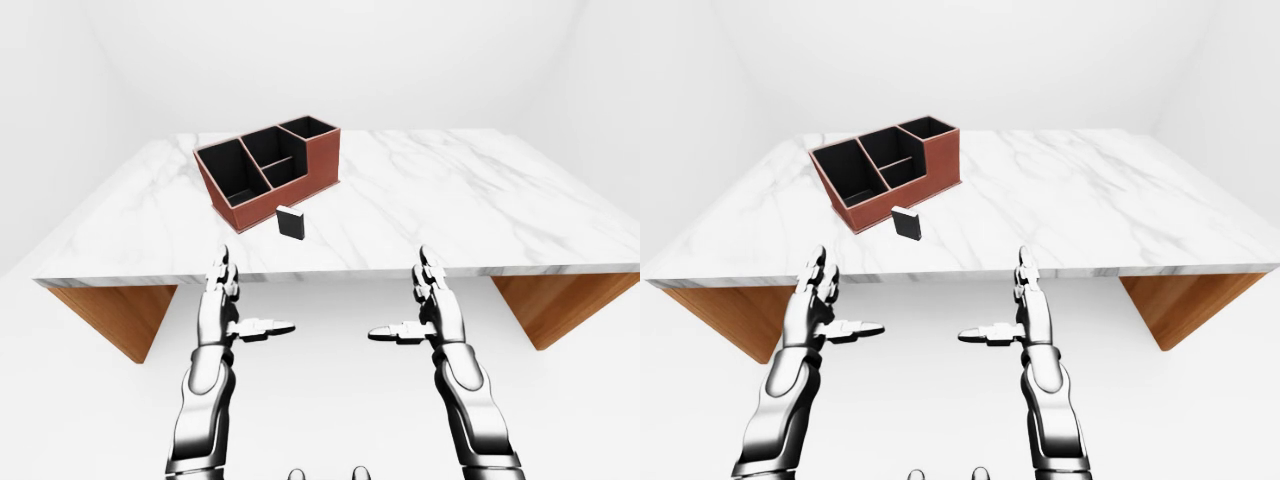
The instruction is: Pick up the book and place it in the left compartment of the caddy.
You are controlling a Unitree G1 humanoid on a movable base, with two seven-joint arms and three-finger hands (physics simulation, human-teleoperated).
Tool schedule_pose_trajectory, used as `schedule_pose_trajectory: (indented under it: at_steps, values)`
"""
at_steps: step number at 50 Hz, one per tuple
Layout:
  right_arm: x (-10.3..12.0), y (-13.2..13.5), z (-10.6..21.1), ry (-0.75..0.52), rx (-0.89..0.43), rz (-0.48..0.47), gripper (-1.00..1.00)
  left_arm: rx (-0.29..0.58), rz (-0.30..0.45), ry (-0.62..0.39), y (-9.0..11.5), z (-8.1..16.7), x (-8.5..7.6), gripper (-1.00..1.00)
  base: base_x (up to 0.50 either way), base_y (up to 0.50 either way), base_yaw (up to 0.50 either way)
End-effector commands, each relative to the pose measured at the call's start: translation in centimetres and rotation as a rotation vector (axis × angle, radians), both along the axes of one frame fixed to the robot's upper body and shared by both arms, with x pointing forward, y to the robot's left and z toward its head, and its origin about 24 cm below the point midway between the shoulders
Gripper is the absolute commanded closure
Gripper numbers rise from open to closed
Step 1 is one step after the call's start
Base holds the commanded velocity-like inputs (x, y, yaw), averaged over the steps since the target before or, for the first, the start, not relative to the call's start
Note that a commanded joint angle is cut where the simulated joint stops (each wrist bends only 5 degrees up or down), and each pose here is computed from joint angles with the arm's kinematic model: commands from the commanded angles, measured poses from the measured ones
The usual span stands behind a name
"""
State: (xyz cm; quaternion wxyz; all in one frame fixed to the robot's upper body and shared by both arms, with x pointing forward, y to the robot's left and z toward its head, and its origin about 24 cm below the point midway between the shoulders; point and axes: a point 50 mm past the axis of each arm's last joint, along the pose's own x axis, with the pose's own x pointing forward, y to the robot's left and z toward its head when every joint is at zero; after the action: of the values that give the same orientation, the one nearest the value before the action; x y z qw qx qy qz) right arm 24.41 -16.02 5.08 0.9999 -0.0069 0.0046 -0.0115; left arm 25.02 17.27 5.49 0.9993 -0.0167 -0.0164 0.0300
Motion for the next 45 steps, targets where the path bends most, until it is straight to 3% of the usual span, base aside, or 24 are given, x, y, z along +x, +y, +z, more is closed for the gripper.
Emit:
schedule_pose_trajectory:
  at_steps: [1,14,16,27,35,45]
  values:
    - [0.2,0.0,-0.5,0.021,0.007,-0.014,-1.0,-0.079,0.024,-0.002,-0.1,0.1,0.2,-1.0,0.0,0.0,0.0]
    - [0.2,0.0,-0.5,0.02,0.004,-0.011,-1.0,-0.148,0.14,-0.192,3.8,5.0,0.5,-1.0,0.0,0.0,0.0]
    - [0.2,0.0,-0.4,0.019,0.004,-0.011,-1.0,-0.157,0.139,-0.129,3.9,3.4,0.7,-1.0,0.0,0.0,0.0]
    - [-0.5,-0.2,1.0,-0.044,0.005,-0.016,-1.0,-0.168,0.165,-0.147,4.7,3.9,0.9,-1.0,0.0,0.0,0.0]
    - [-3.4,0.6,8.2,-0.354,-0.06,-0.034,-1.0,-0.176,0.189,-0.178,5.5,4.7,0.9,-1.0,0.0,0.0,0.0]
    - [-6.5,0.6,12.6,-0.562,-0.064,-0.051,-1.0,-0.181,0.203,-0.225,5.9,5.7,0.4,-1.0,0.0,0.0,0.0]
